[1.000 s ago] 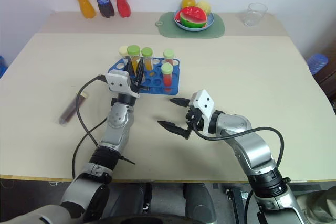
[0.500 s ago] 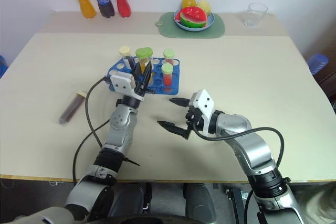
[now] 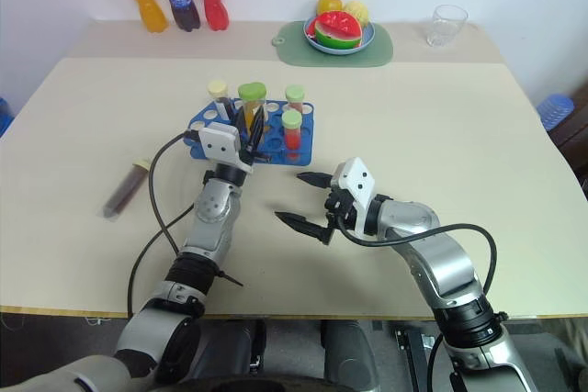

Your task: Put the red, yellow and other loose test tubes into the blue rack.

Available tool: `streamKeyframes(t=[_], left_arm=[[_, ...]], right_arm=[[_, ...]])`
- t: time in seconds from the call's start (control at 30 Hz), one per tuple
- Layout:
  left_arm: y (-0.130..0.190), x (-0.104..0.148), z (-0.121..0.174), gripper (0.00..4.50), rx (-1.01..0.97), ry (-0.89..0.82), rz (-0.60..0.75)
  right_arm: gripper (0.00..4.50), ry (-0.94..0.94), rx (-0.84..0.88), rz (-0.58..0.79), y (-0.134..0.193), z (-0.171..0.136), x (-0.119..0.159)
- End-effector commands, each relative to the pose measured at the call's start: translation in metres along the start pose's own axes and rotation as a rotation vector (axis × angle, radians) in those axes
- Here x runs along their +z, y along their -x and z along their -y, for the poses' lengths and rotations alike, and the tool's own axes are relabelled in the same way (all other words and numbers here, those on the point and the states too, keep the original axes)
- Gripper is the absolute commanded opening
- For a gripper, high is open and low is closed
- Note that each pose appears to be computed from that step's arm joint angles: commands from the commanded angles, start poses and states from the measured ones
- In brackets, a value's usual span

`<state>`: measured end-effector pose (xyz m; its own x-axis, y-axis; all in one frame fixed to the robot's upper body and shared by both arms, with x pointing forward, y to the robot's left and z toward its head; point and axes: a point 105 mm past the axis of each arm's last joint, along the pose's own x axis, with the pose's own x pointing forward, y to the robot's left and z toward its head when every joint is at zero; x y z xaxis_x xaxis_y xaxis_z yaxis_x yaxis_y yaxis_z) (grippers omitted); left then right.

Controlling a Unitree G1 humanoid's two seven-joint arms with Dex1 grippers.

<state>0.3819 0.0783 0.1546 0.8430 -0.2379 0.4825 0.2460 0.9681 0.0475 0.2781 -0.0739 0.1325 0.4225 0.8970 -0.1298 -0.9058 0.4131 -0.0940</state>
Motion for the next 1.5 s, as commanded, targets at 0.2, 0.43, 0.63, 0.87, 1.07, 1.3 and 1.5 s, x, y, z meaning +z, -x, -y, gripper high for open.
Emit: streamKeyframes(t=[0.2,0.43,0.63,0.87,1.07,1.3,1.5], left_arm=[[-0.004,0.009,0.001,1.31,0.005,0.05,0.044],[-0.003,0.048,-0.019,4.29,0.051,0.073,0.141],[-0.006,0.121,-0.07,4.29,0.076,0.098,0.17],[0.013,0.124,-0.155,4.41,0.059,-0.074,-0.423],[0.054,0.089,-0.181,4.41,0.052,-0.055,-1.056],[0.083,0.061,-0.18,4.41,-0.039,-0.02,-1.429],[0.091,0.046,-0.197,4.41,-0.051,-0.078,-1.532]], right_arm=[[4.5,0.017,0.006,0.046,-0.001,-0.004,0.011],[4.5,0.027,-0.016,0.059,0.0,-0.001,0.015],[4.5,0.035,-0.036,0.064,0.004,0.004,0.019],[4.5,0.045,-0.012,0.059,0.001,0.007,0.018],[4.5,0.075,0.025,0.063,-0.002,0.011,0.023],[4.5,0.114,0.1,0.058,0.001,0.004,0.032],[4.5,0.154,0.203,0.012,0.011,-0.012,0.037]])
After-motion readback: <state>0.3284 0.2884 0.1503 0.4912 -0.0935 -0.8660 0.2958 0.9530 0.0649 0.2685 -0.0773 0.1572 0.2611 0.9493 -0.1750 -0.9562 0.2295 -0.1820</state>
